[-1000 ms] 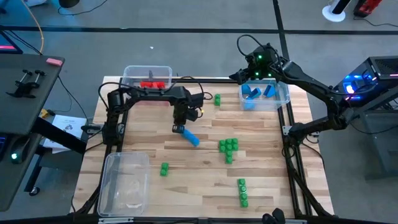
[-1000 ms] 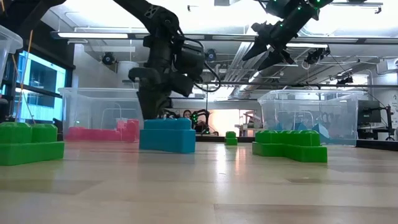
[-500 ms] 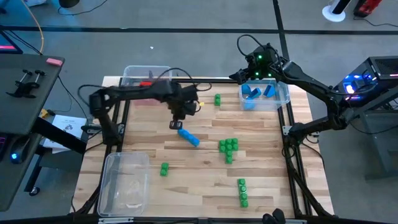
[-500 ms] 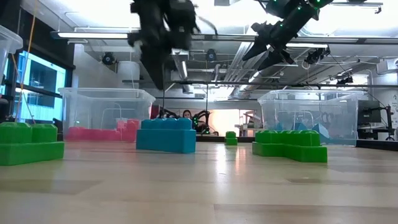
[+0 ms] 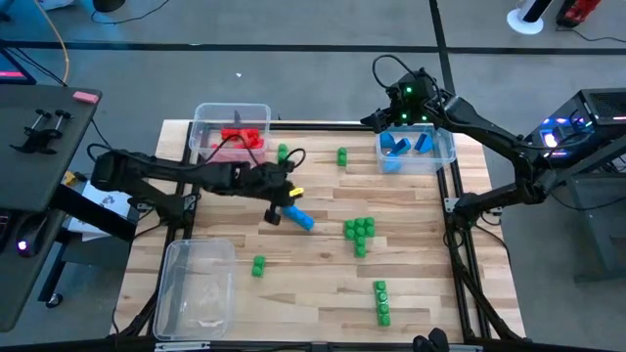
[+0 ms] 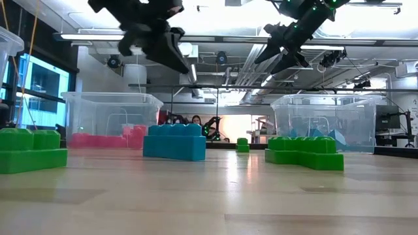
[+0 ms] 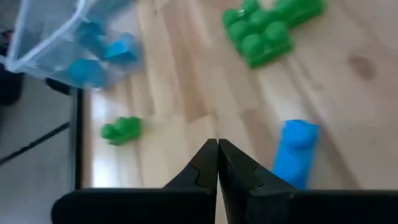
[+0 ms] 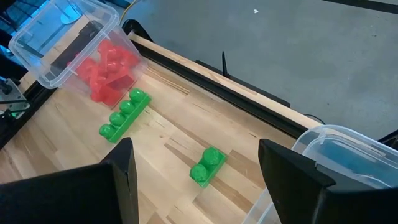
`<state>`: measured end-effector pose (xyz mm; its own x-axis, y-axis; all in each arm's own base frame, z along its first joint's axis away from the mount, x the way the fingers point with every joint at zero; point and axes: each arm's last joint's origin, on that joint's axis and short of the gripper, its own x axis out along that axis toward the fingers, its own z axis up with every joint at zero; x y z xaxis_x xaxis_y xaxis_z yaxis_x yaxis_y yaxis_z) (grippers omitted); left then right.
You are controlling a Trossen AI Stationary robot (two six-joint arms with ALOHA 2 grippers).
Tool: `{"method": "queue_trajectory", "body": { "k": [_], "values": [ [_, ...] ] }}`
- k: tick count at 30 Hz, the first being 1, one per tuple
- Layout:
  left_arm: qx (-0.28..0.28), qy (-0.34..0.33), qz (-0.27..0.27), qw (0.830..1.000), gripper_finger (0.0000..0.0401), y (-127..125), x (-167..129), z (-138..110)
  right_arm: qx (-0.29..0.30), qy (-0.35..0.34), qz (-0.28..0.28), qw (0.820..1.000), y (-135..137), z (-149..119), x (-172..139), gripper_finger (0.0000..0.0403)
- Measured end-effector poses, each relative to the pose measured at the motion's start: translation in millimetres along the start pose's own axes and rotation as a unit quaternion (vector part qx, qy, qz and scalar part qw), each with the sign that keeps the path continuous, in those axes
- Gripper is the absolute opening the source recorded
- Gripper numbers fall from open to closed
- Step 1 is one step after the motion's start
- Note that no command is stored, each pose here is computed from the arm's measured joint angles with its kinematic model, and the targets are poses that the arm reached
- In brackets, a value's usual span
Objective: Sort blocks
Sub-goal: Put the blue game piece into the top right transparent bin
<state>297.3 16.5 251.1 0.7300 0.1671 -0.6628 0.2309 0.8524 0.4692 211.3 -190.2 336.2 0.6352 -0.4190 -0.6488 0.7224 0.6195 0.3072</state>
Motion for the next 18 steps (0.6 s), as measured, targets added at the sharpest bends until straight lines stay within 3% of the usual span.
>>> {"method": "queue_trajectory", "body": {
  "k": [8, 18],
  "values": [
    [-0.016, 0.04, -0.04, 0.998, 0.0014, 20.0, 13.6, 3.8, 0.003, 0.0, 0.0, 1.0, 0.1, 0.0, 0.0, 0.0215],
    [-0.083, 0.085, -0.095, 0.988, 0.0135, 13.2, 20.0, -5.9, 0.003, 0.0, 0.0, 1.0, 0.1, 0.1, 0.0, 0.0215]
  ]
}}
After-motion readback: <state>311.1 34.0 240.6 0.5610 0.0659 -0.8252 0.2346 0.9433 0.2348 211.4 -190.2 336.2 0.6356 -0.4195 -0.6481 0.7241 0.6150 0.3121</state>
